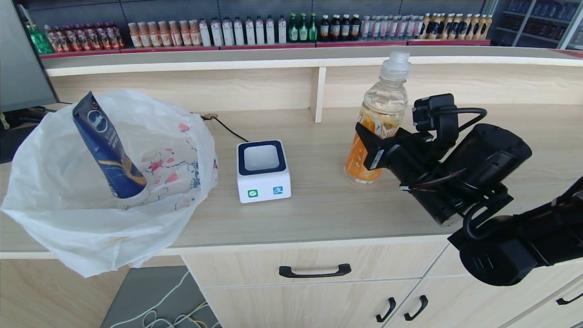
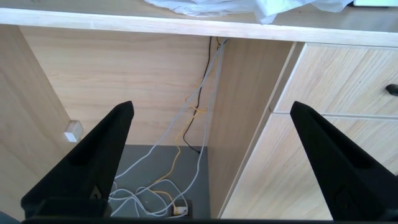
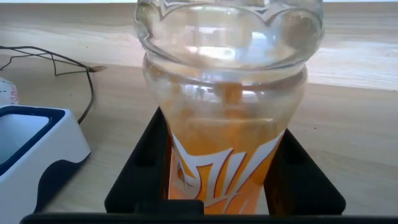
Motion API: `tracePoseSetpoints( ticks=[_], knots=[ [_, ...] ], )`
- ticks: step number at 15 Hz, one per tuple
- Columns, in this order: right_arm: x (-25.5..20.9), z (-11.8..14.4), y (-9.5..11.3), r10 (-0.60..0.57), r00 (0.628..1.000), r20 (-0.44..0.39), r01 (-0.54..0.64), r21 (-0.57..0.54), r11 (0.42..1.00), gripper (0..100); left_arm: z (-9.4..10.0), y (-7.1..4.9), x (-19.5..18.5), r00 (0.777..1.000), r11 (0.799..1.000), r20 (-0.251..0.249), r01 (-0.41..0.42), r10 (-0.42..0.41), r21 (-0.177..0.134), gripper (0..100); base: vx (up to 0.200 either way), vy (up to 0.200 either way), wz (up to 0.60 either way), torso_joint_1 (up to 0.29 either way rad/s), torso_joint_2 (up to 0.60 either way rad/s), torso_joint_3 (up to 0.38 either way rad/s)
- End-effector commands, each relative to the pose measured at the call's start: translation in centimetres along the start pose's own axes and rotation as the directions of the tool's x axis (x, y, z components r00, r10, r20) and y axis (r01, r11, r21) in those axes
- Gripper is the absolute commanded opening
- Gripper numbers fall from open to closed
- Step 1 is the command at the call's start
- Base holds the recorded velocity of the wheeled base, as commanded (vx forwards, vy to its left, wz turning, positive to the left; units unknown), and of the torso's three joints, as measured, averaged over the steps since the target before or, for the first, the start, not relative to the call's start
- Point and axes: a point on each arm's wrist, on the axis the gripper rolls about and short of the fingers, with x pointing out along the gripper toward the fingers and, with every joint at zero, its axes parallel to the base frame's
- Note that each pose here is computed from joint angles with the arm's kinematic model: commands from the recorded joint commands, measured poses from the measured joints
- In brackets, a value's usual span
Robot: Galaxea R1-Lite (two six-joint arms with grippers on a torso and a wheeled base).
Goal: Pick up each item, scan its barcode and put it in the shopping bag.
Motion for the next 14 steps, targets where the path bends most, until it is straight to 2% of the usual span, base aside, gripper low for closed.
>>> tracePoseSetpoints(
  ticks=[1,7,14],
  knots=[
    [-0.2,1.0,-0.2,-0.005,1.0,0.027,0.005,0.002,1.0,0,0.0,0.0,0.0,1.0,1.0,0.0,-0.001,0.001,0.0,100,0.0,0.0,0.0,0.0,0.0,0.0],
    [-1.9,3.2,-0.7,-0.01,0.998,0.061,0.011,-0.02,1.0,0,0.0,0.0,0.0,1.0,1.0,0.0,0.001,-0.001,0.0,100,0.0,0.0,0.0,0.0,0.0,0.0],
    [-8.7,6.1,-1.9,0.002,0.998,0.059,0.001,-0.046,0.999,0,0.0,0.0,0.0,1.0,1.0,0.0,-0.001,0.001,0.0,100,0.0,0.0,0.0,0.0,0.0,0.0]
  ],
)
